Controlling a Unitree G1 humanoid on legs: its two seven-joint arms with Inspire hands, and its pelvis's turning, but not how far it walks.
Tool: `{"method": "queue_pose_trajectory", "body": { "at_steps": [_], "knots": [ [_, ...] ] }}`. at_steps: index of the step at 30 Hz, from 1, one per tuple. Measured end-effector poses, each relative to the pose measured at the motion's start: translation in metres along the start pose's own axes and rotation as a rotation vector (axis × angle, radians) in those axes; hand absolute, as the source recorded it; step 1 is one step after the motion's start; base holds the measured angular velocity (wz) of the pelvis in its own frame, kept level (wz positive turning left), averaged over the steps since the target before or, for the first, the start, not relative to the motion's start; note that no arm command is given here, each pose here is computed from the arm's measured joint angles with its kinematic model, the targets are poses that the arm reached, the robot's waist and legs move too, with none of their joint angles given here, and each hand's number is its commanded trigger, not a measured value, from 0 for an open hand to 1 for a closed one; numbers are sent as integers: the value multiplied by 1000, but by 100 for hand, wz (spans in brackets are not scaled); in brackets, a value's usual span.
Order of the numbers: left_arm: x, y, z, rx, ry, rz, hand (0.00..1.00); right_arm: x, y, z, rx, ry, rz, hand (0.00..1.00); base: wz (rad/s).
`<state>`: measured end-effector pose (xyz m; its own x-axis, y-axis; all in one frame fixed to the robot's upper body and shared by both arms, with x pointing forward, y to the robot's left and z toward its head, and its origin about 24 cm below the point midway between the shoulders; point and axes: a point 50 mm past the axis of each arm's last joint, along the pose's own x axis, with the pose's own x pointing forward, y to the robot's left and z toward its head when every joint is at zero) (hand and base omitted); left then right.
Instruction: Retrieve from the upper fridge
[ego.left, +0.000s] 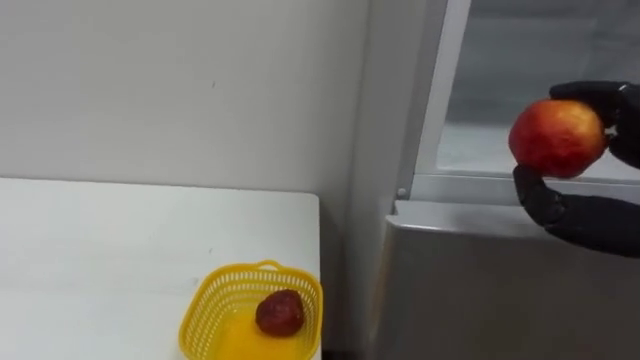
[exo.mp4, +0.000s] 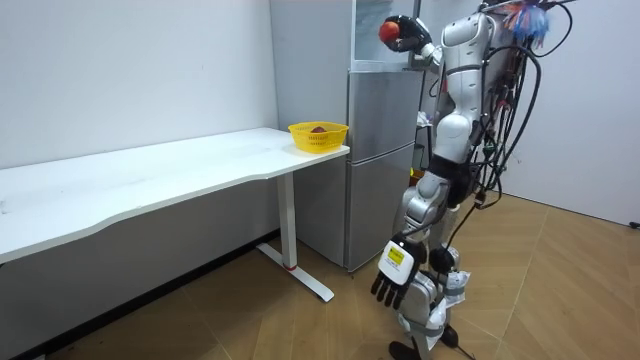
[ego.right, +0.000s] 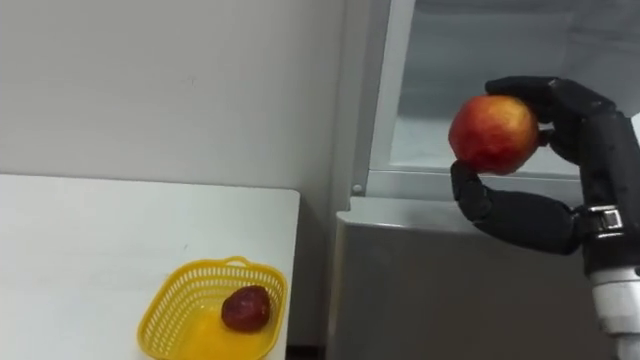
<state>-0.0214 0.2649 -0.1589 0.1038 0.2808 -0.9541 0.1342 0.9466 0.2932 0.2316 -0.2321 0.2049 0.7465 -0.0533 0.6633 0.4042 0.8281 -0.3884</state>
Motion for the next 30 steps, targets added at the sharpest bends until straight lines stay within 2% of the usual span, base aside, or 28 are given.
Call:
{"method": "queue_pose_trajectory", "body": {
  "at_steps": [4, 11, 22, 30],
  "knots": [
    [2, -4, 9, 57, -22, -20, 0, -5, 13, 23, 43, -116, 18, 100, -5],
    [4, -11, 20, 136, -41, -55, 0, -18, 55, 31, 61, -138, 233, 100, 0],
    [5, -14, 40, 186, -98, -96, 0, -33, 87, 41, 35, -190, 435, 100, 3],
    [5, -16, 44, 209, -105, -130, 0, -35, 105, 42, 37, -208, 546, 100, 7]
  ]
}}
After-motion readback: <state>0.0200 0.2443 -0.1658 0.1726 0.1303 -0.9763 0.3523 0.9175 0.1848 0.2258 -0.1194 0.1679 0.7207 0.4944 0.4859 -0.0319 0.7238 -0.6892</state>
